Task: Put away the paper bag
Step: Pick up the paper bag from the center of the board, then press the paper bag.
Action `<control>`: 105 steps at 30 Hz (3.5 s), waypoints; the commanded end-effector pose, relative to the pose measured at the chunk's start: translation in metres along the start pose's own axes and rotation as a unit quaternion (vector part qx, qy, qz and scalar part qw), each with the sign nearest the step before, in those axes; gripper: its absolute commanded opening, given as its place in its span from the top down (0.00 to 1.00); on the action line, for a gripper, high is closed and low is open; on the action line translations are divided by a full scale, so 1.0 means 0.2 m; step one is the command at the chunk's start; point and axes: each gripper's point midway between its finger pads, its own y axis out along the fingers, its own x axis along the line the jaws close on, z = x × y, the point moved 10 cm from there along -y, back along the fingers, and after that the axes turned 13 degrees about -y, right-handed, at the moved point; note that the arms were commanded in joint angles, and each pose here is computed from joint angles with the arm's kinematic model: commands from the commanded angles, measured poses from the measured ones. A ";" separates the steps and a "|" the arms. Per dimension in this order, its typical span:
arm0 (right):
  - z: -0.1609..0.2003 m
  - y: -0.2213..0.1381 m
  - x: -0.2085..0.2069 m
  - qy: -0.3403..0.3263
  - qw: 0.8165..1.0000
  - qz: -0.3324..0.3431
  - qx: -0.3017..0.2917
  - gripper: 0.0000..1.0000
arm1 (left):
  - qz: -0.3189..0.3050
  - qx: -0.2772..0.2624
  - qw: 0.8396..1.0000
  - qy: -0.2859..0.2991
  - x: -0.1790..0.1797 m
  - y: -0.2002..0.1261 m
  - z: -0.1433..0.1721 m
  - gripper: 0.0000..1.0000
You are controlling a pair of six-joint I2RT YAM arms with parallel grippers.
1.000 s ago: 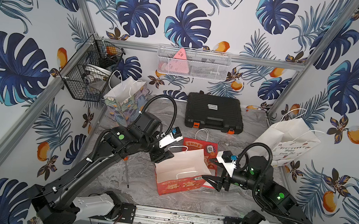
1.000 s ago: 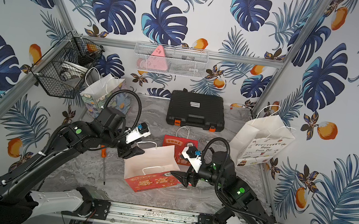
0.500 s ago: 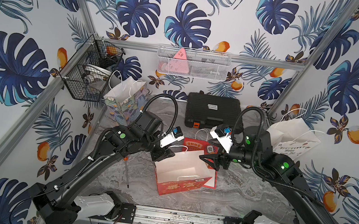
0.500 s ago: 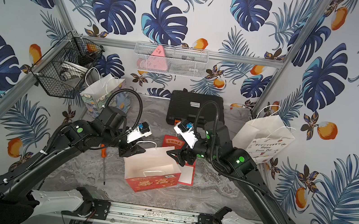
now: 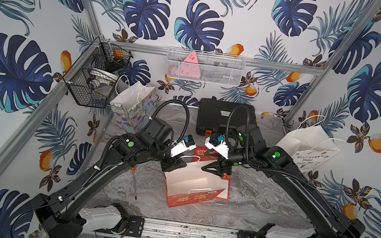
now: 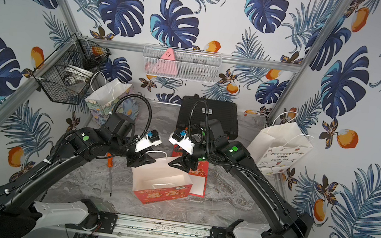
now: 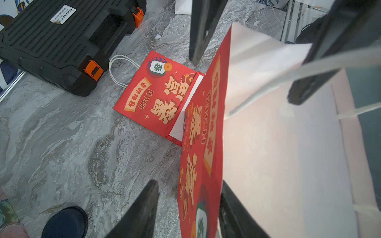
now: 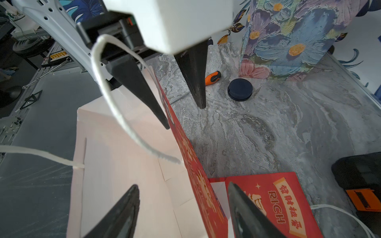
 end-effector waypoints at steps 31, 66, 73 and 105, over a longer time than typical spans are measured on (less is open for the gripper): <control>0.02 0.14 -0.07 -0.052 0.998 -0.018 0.021 0.95 | -0.153 -0.129 0.979 -0.023 0.01 -0.26 -0.03 0.06; 0.15 -0.41 0.03 0.043 0.993 0.088 -0.065 1.00 | 0.105 -0.130 0.979 0.113 -0.15 0.03 0.42 0.01; 0.13 -0.48 0.03 0.045 0.988 0.103 -0.103 1.00 | 0.055 -0.169 0.982 0.068 -0.05 0.19 0.40 0.02; 0.27 -0.24 -0.05 0.110 0.990 0.053 -0.068 1.00 | 0.086 -0.259 0.961 0.051 -0.05 0.28 0.34 0.20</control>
